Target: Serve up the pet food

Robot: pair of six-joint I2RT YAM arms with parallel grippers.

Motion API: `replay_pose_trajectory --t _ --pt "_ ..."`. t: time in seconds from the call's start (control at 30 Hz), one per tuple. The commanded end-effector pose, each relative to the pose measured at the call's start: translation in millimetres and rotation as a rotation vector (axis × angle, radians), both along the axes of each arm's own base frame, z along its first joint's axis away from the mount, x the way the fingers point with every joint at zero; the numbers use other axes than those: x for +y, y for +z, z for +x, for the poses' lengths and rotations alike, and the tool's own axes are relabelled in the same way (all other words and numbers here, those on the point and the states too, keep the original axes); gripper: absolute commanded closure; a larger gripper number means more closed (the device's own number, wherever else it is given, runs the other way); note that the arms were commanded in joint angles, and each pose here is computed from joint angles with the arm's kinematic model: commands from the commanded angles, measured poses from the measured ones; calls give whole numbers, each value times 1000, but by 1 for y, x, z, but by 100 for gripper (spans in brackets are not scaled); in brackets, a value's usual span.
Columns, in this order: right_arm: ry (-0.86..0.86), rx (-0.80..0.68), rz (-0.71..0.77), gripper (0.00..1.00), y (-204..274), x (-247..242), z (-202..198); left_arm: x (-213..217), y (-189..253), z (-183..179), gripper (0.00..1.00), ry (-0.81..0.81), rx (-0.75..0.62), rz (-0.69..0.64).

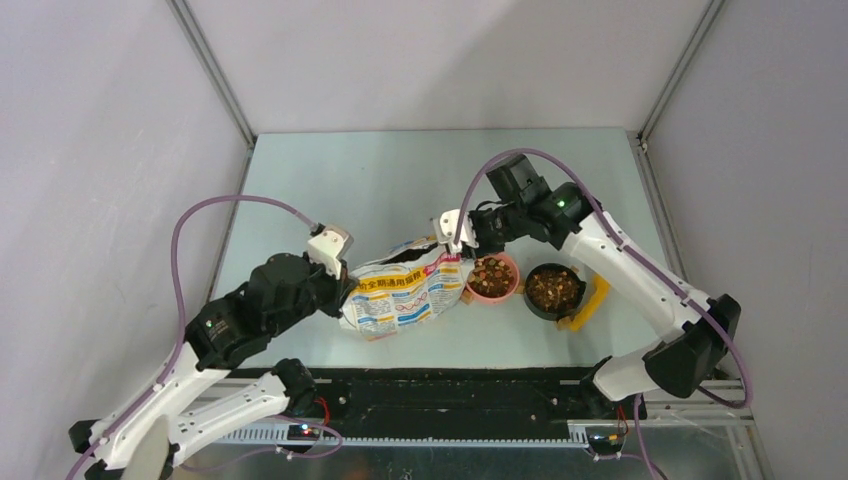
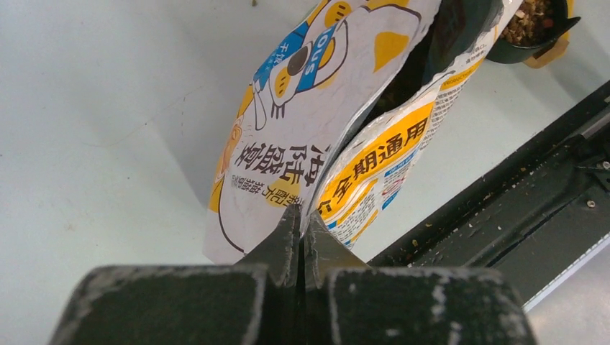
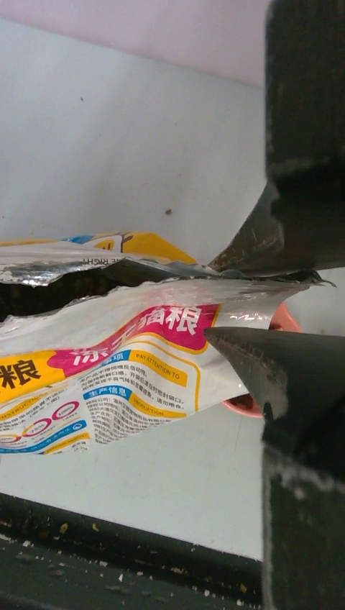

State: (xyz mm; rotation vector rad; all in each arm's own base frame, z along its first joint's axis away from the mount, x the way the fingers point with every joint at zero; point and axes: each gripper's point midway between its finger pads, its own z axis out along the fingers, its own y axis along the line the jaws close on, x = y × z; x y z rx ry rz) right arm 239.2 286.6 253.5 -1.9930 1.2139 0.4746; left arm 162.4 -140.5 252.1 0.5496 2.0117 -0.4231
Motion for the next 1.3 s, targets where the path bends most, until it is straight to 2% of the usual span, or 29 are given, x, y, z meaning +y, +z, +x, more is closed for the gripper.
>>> replay_pose_trajectory --t 0.0,0.07,0.2,0.43,0.63,0.73,0.77,0.83,1.13,1.27 --pt "26 -27 103 57 19 12 -4 -10 47 -3 100 -74 -129 -121" --pt "49 -30 114 49 21 19 -6 -11 48 -5 100 -91 -126 -125" --pt "103 -28 126 41 25 39 -12 -13 47 -7 100 -109 -118 -123" --pt "193 5 160 40 29 68 -35 -9 49 -5 100 -79 -127 -128" --pt "157 -38 220 51 36 86 -34 -5 54 -6 100 -64 -145 -150" --pt "121 -39 218 72 35 86 -30 -5 57 -6 100 -62 -150 -162" --pt "110 -44 211 86 33 85 -28 -5 58 -7 100 -63 -153 -167" --pt "108 -43 192 100 29 82 -29 -5 58 -8 100 -68 -153 -168" --pt "18 -60 192 100 38 66 -26 3 59 -10 100 -53 -173 -167" --pt "34 -53 281 55 45 76 -31 -13 57 -23 100 -180 -163 -186"
